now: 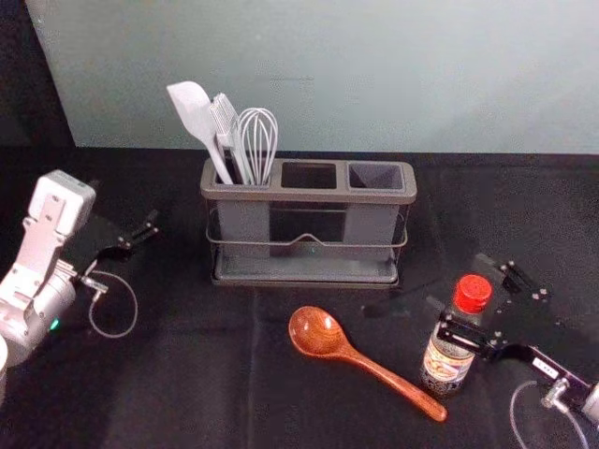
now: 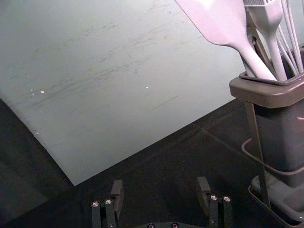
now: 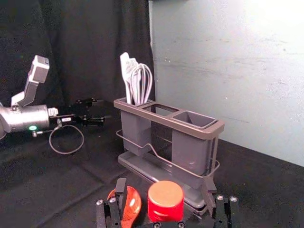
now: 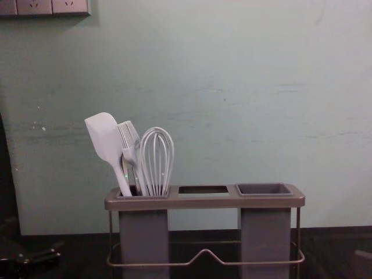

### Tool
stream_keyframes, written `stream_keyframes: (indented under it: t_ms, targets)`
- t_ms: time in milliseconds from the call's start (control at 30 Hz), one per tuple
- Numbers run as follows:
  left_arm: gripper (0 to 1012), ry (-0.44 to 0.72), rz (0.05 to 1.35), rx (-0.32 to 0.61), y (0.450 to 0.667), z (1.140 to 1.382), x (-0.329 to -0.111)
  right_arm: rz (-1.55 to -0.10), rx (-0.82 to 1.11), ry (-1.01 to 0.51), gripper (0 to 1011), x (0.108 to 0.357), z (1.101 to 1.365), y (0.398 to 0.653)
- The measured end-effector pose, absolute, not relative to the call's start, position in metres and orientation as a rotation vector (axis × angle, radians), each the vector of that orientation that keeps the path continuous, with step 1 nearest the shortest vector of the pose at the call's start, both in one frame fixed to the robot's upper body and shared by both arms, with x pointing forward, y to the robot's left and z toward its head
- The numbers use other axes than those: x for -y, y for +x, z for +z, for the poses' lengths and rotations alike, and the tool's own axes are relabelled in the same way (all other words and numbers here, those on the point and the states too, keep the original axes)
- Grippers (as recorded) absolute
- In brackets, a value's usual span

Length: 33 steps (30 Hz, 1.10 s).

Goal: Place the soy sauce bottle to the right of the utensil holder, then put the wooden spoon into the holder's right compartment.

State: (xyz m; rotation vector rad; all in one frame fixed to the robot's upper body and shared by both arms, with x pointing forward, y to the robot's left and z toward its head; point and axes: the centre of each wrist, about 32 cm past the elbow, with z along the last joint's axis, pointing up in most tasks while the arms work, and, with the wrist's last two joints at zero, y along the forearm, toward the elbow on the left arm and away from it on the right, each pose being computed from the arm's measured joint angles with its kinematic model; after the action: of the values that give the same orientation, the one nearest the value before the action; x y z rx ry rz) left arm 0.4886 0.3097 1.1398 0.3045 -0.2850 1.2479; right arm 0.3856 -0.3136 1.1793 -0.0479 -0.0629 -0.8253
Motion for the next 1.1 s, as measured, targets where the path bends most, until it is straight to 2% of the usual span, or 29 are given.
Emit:
stream_keyframes:
  t_ms: [267, 533, 700, 733, 1100]
  targets:
    - [1005, 0.304, 1.248, 0.285, 0.489, 1.140, -0.310, -0.827, 0.057, -0.044, 1002, 0.310, 1.176, 0.385]
    - [1005, 0.304, 1.248, 0.285, 0.489, 1.140, -0.310, -0.836, 0.057, -0.038, 862, 0.310, 1.176, 0.381]
    - [1005, 0.304, 1.248, 0.285, 0.489, 1.140, -0.310, -0.846, 0.056, -0.034, 707, 0.311, 1.176, 0.379]
    - [1005, 0.304, 1.248, 0.285, 0.489, 1.140, -0.310, -0.850, 0.055, -0.035, 381, 0.311, 1.176, 0.378]
    - [1005, 0.304, 1.248, 0.285, 0.489, 1.140, -0.310, -0.877, 0.087, -0.019, 381, 0.319, 1.192, 0.373]
